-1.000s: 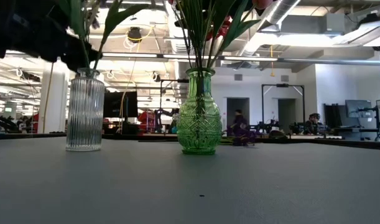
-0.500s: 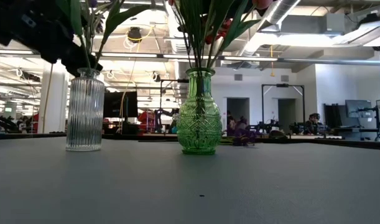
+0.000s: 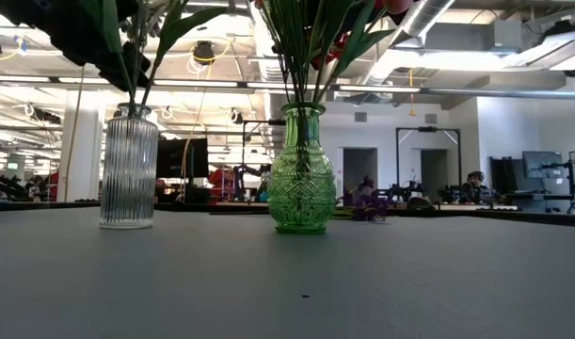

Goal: Sort flowers into vase by color
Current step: Put the right violet flowers into the transparent vase

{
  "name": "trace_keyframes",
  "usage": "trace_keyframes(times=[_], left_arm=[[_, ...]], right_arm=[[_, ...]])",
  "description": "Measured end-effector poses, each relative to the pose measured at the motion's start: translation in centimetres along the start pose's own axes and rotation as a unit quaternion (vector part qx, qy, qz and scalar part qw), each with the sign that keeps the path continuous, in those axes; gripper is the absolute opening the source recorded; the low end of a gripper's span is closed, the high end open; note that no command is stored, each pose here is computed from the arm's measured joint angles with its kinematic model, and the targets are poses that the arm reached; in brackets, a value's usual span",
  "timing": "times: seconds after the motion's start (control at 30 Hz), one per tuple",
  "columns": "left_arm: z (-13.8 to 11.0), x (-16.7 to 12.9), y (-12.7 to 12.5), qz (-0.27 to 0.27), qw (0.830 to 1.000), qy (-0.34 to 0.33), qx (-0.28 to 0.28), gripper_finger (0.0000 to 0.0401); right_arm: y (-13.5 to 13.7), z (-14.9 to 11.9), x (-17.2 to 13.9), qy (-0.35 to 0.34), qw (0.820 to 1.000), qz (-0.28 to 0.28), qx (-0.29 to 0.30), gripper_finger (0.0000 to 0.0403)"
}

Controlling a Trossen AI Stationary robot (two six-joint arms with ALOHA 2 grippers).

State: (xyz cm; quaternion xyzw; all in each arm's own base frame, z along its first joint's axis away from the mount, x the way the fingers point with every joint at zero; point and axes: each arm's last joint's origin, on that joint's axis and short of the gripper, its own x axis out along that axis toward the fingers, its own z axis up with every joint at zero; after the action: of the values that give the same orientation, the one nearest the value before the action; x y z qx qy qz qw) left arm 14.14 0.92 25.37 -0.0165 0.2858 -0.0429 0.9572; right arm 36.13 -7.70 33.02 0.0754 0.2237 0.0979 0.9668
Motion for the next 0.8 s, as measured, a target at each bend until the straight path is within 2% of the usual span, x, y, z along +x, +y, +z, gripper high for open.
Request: trace_keyframes(times=[0.37, 0.47, 0.8], left_arm=[[0.7, 1.5, -0.7, -0.031, 0.995, 0.069, 0.058, 0.0149], [1.1, 1.4, -0.9, -0.026, 0.993, 0.085, 0.074, 0.0149], [1.8, 0.4, -1.1, -0.007, 0.990, 0.122, 0.073, 0.0149]], right_arm=[[0.0, -0.1, 0.0, 0.006, 1.000, 0.000, -0.006, 0.0260], [0.0, -0.1, 0.0, 0.007, 1.000, 0.000, -0.005, 0.0260], [-0.2, -0.6, -0.3, 0.032, 0.999, -0.004, 0.009, 0.0260]])
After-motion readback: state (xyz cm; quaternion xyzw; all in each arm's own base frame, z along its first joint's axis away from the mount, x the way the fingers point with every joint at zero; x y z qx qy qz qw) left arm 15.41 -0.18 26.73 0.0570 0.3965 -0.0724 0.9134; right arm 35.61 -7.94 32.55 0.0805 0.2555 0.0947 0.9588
